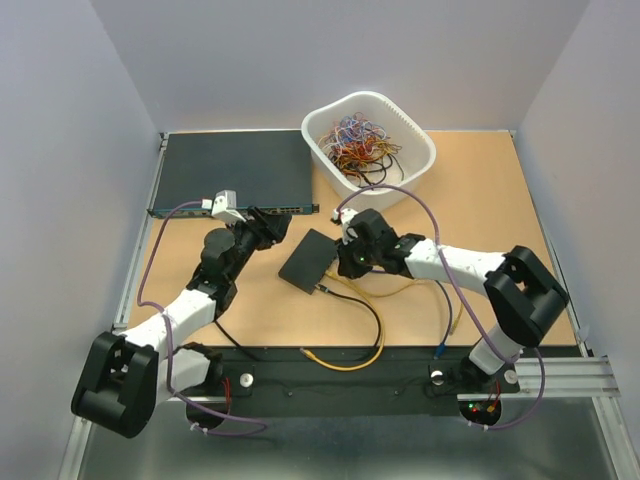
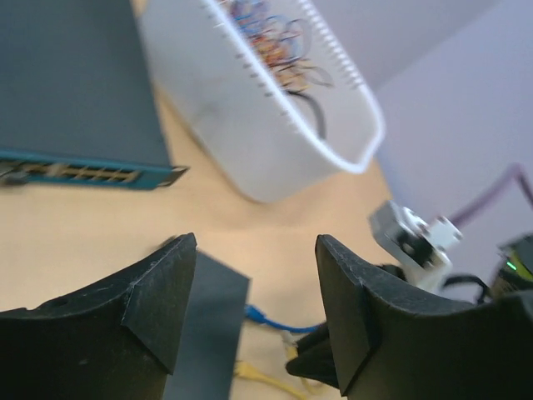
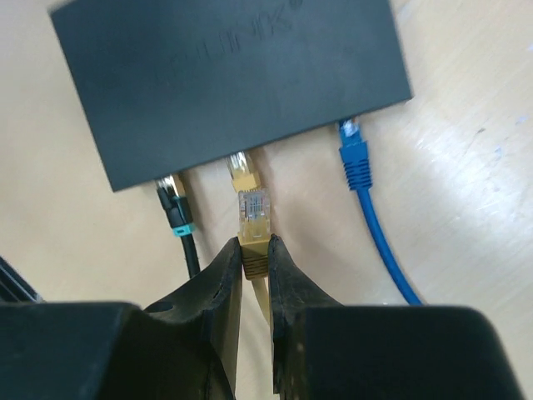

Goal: Insert the plug into the switch port

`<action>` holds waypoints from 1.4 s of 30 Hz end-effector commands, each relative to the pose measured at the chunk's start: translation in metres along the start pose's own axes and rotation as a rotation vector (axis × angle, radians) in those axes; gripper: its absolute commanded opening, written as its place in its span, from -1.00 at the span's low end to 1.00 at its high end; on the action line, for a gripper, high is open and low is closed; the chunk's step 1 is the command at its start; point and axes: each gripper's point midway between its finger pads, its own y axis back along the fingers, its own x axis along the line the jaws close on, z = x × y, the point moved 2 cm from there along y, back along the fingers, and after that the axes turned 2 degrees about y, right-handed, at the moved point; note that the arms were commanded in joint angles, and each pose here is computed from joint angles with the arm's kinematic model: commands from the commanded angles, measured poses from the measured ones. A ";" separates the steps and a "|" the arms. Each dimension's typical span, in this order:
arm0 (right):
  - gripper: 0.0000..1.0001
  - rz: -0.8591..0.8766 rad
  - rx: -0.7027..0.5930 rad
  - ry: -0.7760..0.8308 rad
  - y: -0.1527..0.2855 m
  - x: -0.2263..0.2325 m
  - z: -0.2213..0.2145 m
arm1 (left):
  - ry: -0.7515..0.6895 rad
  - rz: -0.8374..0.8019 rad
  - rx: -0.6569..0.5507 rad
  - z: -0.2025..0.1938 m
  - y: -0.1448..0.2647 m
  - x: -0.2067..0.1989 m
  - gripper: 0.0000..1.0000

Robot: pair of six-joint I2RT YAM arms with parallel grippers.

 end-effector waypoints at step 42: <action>-0.99 -0.275 0.305 0.270 -0.059 -0.018 -0.016 | -0.071 0.261 0.316 -0.099 -0.089 0.112 -0.15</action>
